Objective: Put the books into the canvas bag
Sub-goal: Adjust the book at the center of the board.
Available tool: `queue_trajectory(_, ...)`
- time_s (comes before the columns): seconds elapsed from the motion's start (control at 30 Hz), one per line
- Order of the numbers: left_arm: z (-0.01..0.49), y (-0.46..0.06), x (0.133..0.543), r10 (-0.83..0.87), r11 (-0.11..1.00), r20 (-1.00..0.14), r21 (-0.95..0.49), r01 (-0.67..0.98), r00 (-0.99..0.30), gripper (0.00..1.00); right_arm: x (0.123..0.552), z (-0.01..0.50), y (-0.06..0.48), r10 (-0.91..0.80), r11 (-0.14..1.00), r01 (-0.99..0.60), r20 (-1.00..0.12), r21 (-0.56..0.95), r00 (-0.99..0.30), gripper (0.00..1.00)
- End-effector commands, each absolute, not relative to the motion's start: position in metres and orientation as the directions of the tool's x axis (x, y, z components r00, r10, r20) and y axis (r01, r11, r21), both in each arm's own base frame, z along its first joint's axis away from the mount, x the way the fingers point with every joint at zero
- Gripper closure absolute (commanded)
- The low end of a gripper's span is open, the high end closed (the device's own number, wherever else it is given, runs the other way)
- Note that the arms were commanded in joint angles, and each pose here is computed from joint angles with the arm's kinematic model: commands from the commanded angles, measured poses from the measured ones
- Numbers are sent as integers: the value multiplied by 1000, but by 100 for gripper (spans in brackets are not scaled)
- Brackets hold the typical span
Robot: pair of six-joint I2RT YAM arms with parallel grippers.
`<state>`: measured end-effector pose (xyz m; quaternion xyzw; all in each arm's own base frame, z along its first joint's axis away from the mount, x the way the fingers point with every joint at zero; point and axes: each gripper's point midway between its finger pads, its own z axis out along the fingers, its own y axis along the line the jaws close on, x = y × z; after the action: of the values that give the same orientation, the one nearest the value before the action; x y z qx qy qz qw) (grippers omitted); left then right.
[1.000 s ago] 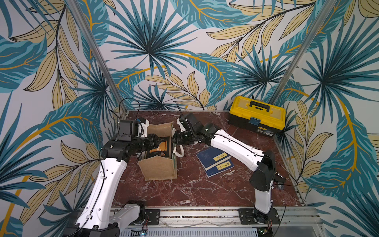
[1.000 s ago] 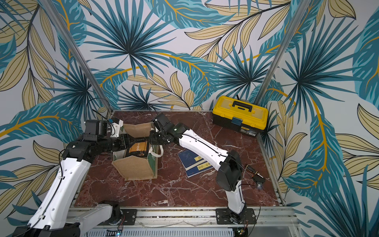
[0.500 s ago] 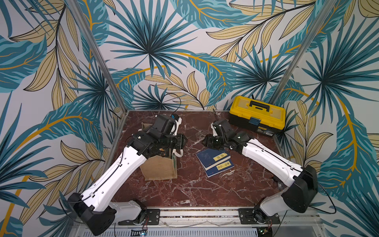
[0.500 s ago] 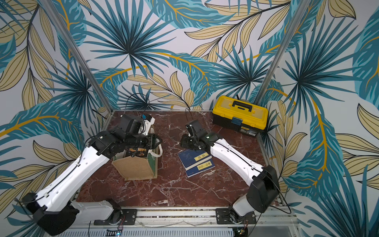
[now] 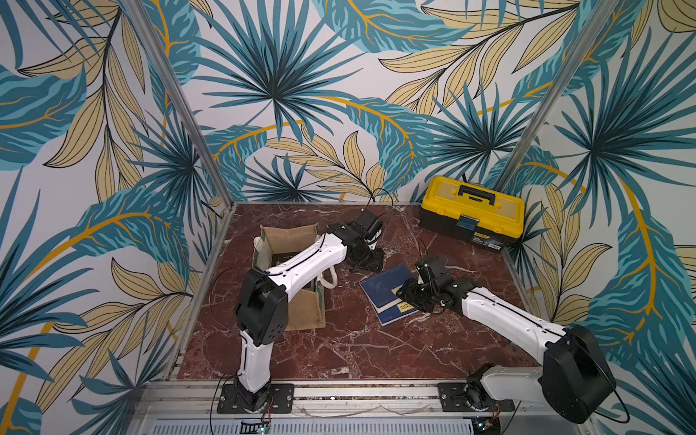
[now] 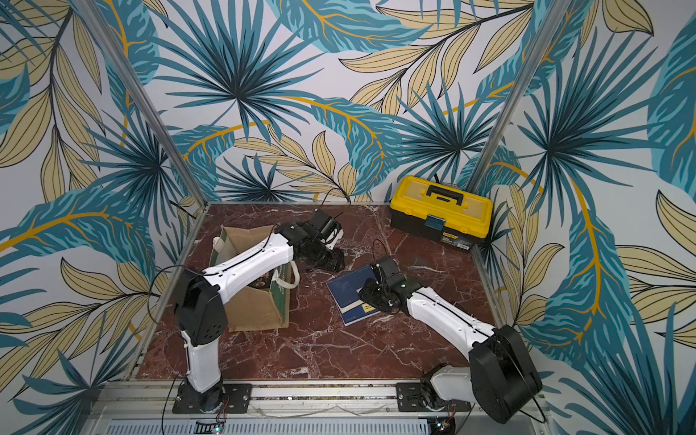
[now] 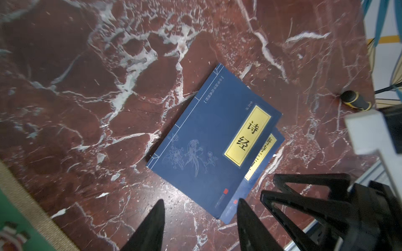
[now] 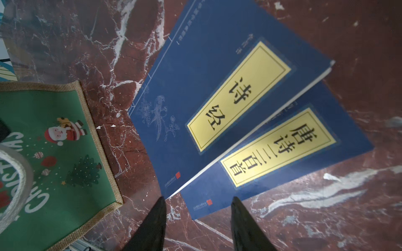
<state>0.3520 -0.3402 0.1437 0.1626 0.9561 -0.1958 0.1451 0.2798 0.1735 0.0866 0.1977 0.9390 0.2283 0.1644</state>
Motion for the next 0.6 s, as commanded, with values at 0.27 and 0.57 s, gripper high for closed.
queue_trajectory(0.27,96,-362,388,242,856,-260,-396,332,-935,44,296,50,182,448,805,341,-121,485,-886,56)
queue_trajectory(0.57,67,-351,375,209,859,-189,-433,272,-960,44,301,41,173,455,803,355,-107,478,-884,64)
